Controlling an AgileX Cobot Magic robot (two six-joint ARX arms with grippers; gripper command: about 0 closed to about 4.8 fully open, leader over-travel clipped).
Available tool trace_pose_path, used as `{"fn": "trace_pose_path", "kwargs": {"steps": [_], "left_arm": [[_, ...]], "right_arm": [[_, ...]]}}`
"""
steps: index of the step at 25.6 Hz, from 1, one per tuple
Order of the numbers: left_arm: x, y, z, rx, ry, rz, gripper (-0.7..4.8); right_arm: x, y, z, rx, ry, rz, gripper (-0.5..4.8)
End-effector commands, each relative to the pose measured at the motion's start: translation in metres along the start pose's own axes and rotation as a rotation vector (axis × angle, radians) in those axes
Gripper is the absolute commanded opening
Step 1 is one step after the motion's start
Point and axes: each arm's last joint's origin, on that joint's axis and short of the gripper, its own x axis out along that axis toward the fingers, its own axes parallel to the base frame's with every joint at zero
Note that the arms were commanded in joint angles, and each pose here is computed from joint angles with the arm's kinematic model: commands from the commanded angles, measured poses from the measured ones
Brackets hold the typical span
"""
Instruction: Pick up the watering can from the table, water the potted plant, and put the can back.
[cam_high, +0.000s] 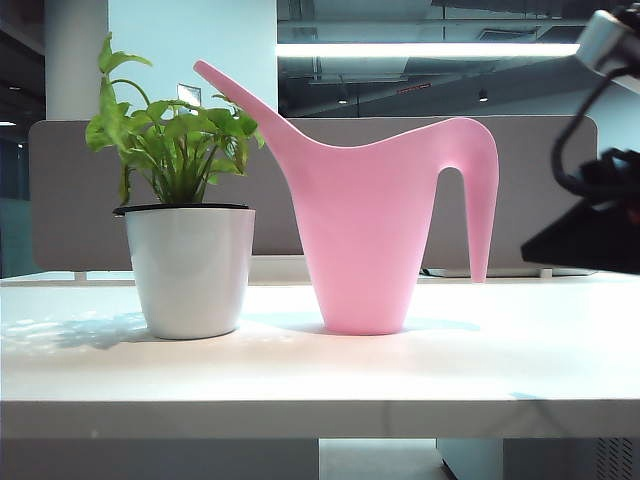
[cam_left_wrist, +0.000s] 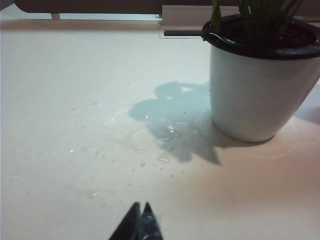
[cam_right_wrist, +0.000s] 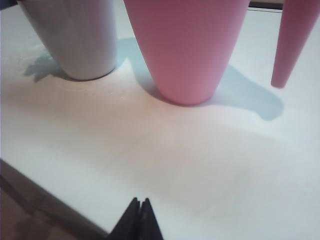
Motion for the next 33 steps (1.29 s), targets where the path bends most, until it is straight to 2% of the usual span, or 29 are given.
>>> {"fn": "trace_pose_path", "kwargs": {"steps": [1,17,21,23,28,29,31,33], "left_arm": [[0.000,0.000,-0.001,0.003,-0.001,0.004,0.03],[0.000,0.000,-0.001,0.004,-0.001,0.004,0.03],[0.000,0.000,-0.001,0.004,0.000,0.004,0.03],[0.000,0.000,-0.001,0.004,0.000,0.004,0.03],[0.000,0.000,-0.001,0.004,-0.001,0.004,0.03],[0.000,0.000,-0.001,0.004,0.000,0.004,0.03],[0.000,0.000,-0.001,0.004,0.000,0.003,0.03],[0.000,0.000,-0.001,0.004,-0.001,0.004,0.03]], "right_arm": [[-0.002,0.000,-0.004,0.046,-0.003,0.003,-0.07],[-0.002,-0.001,-0.009,0.043,0.048,0.003,-0.05],[-0.011,-0.004,-0.002,0.051,-0.002,-0.014,-0.05],[-0.019,-0.008,0.005,0.060,-0.064,-0.038,-0.05],[-0.038,-0.023,0.018,0.052,-0.217,-0.153,-0.05],[-0.046,-0.030,0.021,0.059,-0.267,-0.223,-0.05],[-0.054,-0.041,0.019,0.074,-0.271,-0.333,-0.05],[-0.059,-0.050,0.013,0.098,-0.224,-0.411,-0.05]]}}
